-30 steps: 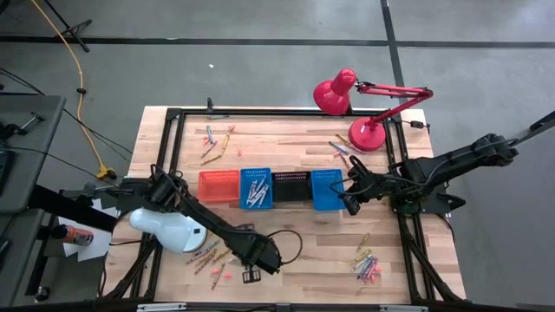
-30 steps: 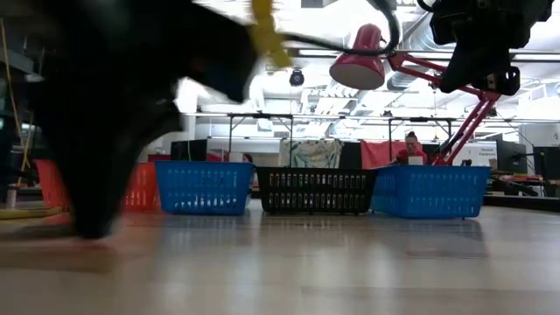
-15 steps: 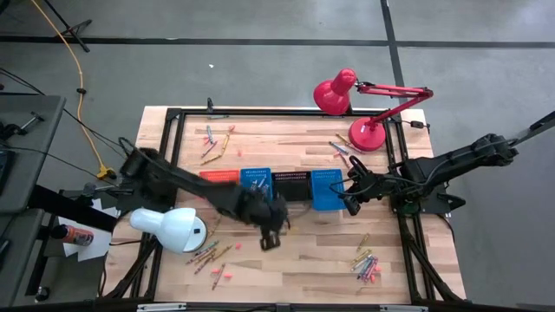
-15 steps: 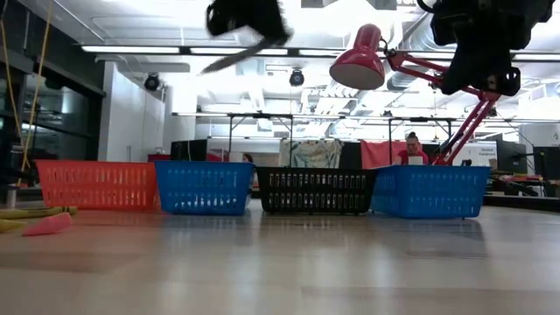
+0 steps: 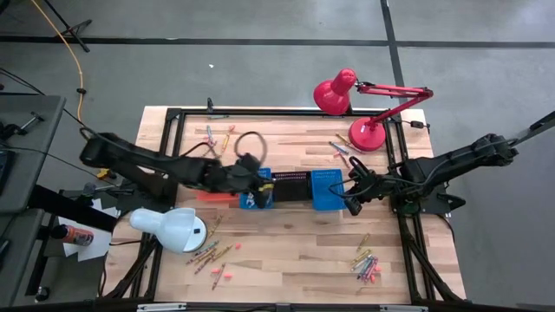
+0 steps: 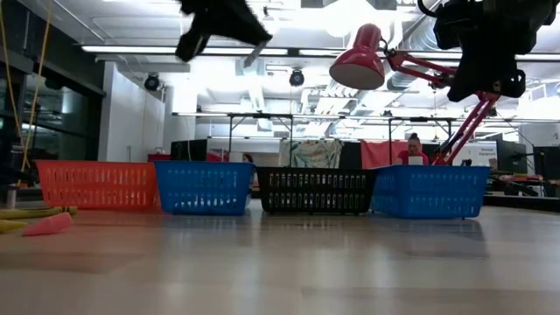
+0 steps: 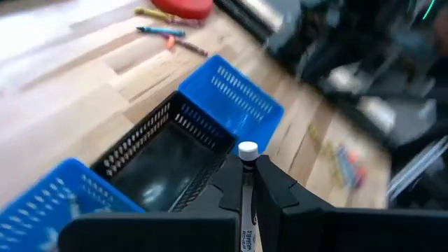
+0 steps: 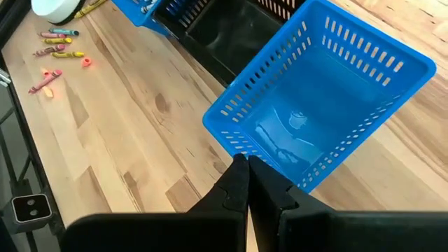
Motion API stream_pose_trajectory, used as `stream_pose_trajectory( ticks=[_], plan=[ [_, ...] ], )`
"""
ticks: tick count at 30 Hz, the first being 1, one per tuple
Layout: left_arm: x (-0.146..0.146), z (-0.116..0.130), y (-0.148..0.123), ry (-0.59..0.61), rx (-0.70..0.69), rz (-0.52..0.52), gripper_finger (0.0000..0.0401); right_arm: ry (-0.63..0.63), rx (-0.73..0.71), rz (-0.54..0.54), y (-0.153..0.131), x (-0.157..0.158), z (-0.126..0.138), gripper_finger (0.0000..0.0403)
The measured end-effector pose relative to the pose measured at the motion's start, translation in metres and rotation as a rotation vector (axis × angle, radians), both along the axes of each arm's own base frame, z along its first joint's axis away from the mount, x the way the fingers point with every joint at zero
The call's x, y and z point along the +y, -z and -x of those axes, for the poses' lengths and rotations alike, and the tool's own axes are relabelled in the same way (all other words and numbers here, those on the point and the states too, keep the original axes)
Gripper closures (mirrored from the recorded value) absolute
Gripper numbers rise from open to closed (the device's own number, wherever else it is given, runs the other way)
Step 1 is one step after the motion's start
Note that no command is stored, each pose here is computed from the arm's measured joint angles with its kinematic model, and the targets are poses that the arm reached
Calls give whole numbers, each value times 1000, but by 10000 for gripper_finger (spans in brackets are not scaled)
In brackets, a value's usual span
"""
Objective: Sort crayons
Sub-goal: Put the left white crayon into the left blue bin
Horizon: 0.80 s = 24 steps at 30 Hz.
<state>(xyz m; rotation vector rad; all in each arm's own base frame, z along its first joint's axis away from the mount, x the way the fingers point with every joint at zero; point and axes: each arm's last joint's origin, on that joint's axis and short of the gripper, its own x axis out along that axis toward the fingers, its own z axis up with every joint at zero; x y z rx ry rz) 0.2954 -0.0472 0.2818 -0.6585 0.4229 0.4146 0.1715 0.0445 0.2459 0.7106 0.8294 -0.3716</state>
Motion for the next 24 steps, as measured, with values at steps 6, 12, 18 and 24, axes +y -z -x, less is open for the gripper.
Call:
stream_pose_trajectory(
  ticks=[6,12,18,24],
  plan=[
    [13,36,48,-241,-153,192,401,-2,-6,0,0,0,0,402],
    [24,49,77,-302,-105,303,401,3,-13,26,-1,-1,-1,402],
    [31,50,83,-348,-54,299,401,8,-14,35,-1,-1,-1,402],
    [38,51,86,-366,-17,280,401,9,-15,33,-1,-1,-1,402]
  ],
)
